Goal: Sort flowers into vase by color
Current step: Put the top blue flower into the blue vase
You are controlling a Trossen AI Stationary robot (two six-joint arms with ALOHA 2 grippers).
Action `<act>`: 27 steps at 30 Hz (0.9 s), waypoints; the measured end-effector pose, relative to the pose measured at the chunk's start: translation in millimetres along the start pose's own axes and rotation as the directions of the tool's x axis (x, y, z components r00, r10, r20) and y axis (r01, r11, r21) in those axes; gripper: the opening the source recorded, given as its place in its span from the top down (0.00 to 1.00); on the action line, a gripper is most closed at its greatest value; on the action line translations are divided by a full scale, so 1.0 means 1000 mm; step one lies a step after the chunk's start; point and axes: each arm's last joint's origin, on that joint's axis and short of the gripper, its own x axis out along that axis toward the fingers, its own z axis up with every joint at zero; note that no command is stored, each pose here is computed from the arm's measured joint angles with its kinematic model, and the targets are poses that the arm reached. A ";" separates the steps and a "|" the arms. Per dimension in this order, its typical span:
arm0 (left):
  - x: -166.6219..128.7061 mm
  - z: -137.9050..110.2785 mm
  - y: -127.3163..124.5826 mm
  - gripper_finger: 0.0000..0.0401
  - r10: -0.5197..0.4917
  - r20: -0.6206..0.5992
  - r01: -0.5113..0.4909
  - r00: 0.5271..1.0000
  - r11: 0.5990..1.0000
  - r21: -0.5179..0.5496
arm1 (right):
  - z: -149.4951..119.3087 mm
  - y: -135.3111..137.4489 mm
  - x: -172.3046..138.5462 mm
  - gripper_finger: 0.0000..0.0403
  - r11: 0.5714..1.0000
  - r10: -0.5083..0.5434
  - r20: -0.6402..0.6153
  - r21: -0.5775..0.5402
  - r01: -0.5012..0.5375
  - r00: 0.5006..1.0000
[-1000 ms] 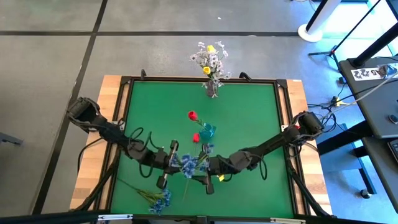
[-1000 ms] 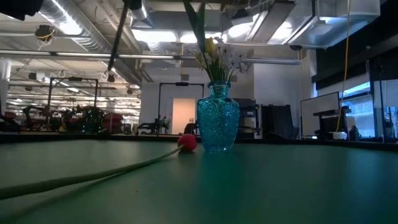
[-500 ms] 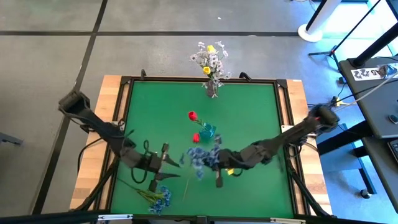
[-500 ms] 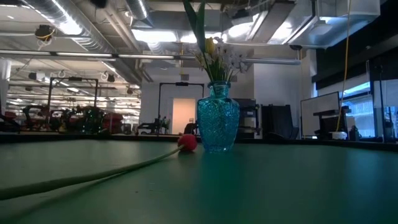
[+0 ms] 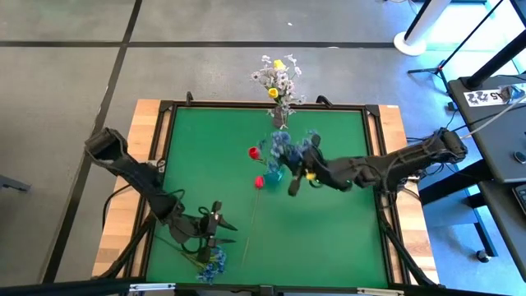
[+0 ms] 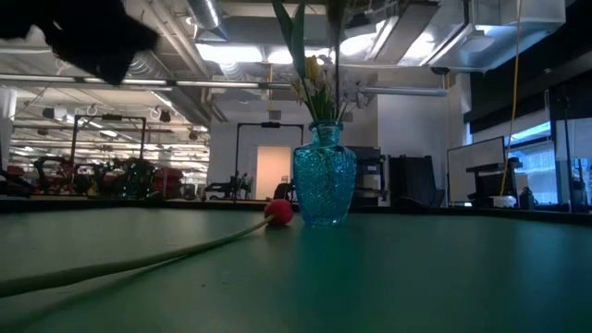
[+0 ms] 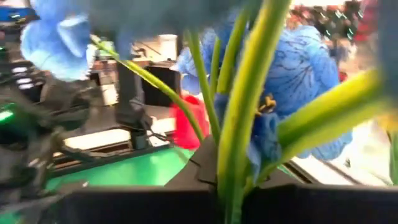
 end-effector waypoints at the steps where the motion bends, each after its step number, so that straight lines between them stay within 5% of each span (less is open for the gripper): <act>1: 0.003 -0.003 0.001 0.60 0.013 -0.003 -0.013 1.000 1.000 0.000 | -0.004 -0.005 0.006 0.97 1.000 -0.022 -0.009 0.021 0.022 1.000; 11: 0.023 -0.023 0.011 0.60 0.089 -0.061 -0.094 0.994 0.992 -0.086 | -0.015 -0.023 0.020 0.97 0.996 -0.001 -0.019 0.094 0.003 1.000; 19: 0.048 -0.048 0.029 0.57 0.302 -0.071 -0.310 0.951 0.936 -0.167 | -0.037 -0.020 0.024 0.77 0.998 0.035 -0.175 0.060 -0.025 0.984; 27: 0.086 -0.036 0.062 0.52 0.555 -0.064 -0.547 0.830 0.785 -0.289 | -0.024 -0.018 0.021 0.44 0.998 0.056 -0.229 0.037 -0.049 0.972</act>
